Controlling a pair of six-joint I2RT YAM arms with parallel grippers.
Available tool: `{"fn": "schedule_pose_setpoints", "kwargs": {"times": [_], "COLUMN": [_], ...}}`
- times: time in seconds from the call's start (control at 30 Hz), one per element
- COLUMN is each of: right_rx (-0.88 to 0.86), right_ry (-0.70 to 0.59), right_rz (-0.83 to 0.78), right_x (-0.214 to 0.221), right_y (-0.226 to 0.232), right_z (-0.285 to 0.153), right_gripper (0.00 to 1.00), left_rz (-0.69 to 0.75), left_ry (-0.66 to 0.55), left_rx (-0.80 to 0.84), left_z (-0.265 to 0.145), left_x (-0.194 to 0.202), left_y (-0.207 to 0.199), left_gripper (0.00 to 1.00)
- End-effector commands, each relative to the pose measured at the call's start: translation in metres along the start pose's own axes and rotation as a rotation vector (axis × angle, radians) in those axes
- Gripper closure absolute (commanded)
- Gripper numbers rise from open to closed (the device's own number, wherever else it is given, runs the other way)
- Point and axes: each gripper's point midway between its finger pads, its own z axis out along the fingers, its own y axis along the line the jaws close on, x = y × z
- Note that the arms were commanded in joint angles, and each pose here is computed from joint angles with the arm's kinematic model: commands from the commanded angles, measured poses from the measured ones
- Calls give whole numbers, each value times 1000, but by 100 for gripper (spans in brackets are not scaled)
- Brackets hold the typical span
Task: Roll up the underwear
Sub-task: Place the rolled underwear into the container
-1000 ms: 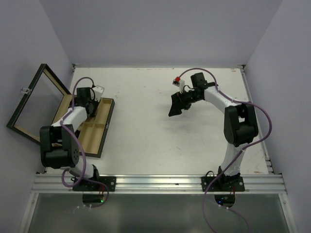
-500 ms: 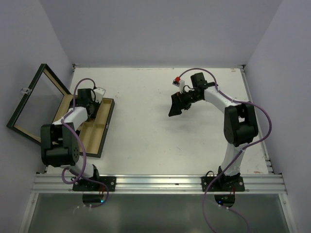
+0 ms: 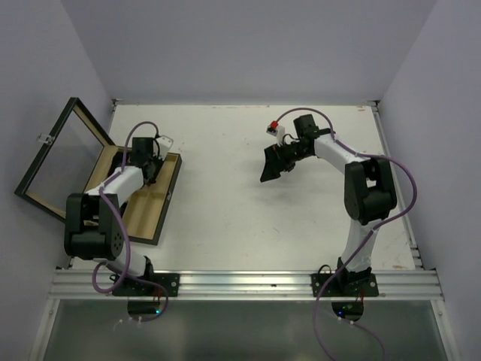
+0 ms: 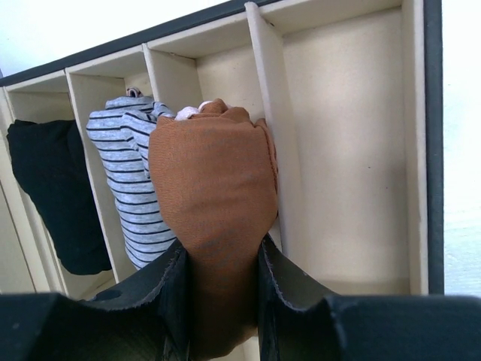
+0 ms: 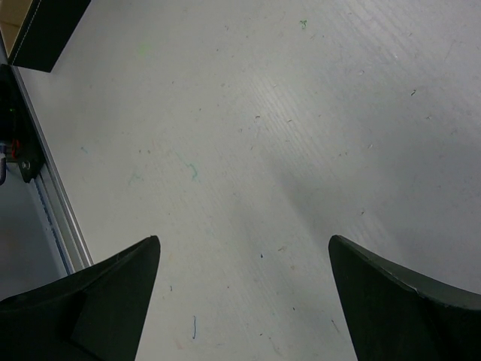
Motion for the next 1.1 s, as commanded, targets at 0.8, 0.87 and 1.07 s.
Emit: {"fn": "schedule_pose_setpoints", "kwargs": {"times": [0.8, 0.87, 1.07], "right_rx": [-1, -1, -16], "right_ry": [9, 7, -3], "right_rz": [-14, -14, -7], "right_x": [0, 0, -4], "right_y": [2, 2, 6], "right_z": [-4, -3, -4], "right_gripper": [1, 1, 1], "left_rz": [-167, -165, -154], "left_ry": [103, 87, 34], "left_rx": [206, 200, 180], "left_z": [41, 34, 21], "left_x": [33, 27, 10], "left_y": [-10, -6, 6], "left_gripper": [65, 62, 43]}}
